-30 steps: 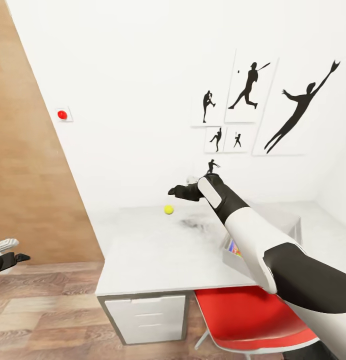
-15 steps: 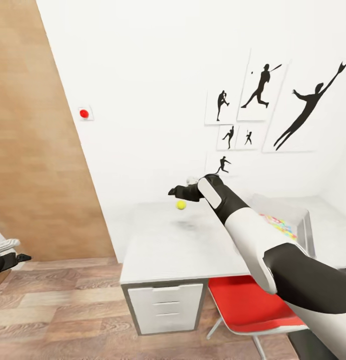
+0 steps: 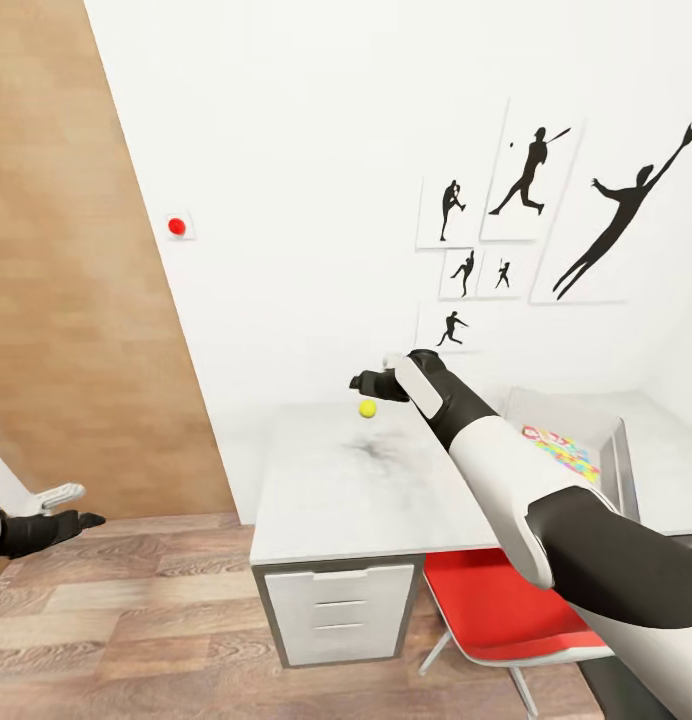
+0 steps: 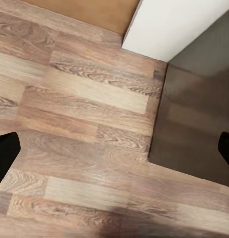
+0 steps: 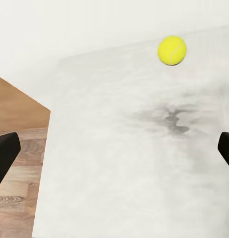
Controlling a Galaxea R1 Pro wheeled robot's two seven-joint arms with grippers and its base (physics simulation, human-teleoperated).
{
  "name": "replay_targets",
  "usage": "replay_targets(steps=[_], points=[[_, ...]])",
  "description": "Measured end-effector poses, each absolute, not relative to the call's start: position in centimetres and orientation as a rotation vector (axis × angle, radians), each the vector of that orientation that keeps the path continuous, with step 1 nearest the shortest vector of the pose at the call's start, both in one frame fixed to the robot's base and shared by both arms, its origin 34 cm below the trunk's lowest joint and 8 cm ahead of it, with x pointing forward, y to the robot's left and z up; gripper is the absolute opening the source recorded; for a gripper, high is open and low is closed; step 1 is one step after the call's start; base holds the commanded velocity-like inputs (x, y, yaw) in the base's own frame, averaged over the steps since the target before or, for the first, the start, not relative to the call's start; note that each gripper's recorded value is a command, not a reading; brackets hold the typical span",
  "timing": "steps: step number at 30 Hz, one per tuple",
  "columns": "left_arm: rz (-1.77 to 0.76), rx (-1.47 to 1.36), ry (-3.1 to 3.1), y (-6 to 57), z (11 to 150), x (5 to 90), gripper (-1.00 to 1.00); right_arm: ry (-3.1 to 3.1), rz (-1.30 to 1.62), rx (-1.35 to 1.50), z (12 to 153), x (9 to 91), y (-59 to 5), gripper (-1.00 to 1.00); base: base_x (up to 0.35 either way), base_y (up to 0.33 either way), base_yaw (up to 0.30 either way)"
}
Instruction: Put all the toys in the child's room - the three board games (two on the bed and one on the table), the two jigsaw puzzles on the table, and the tennis ball on the table - inside the toy box on the table in the child's room.
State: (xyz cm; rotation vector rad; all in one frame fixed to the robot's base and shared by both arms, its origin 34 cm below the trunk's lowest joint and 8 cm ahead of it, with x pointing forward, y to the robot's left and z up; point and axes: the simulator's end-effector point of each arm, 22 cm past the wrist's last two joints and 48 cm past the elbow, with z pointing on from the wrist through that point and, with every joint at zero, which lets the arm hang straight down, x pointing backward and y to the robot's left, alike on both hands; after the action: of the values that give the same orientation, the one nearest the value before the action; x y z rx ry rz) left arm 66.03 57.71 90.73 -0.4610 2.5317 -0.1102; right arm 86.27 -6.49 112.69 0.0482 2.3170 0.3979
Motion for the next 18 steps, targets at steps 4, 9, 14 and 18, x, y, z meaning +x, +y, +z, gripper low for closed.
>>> replay_targets(steps=[4, 9, 14, 18], points=[[-0.085, -0.446, 2.565, 56.2, 88.9, 65.7, 1.00, 2.313, 0.368, 0.067, 112.6, 86.5, -7.1, 1.00, 0.000, 0.000, 0.000], [-0.035, -0.438, 2.616, 53.8, 86.2, 65.2, 1.00, 2.302, 0.350, 0.080, 112.6, 86.8, -7.4, 1.00, 0.000, 0.000, 0.000], [-0.017, -0.428, 2.648, 52.0, 84.5, 64.6, 1.00, 2.304, 0.325, 0.088, 112.4, 86.8, -7.9, 1.00, 0.000, 0.000, 0.000], [-0.013, -0.425, 2.655, 51.6, 84.1, 64.5, 1.00, 2.304, 0.319, 0.091, 112.4, 86.9, -8.0, 1.00, 0.000, 0.000, 0.000]])
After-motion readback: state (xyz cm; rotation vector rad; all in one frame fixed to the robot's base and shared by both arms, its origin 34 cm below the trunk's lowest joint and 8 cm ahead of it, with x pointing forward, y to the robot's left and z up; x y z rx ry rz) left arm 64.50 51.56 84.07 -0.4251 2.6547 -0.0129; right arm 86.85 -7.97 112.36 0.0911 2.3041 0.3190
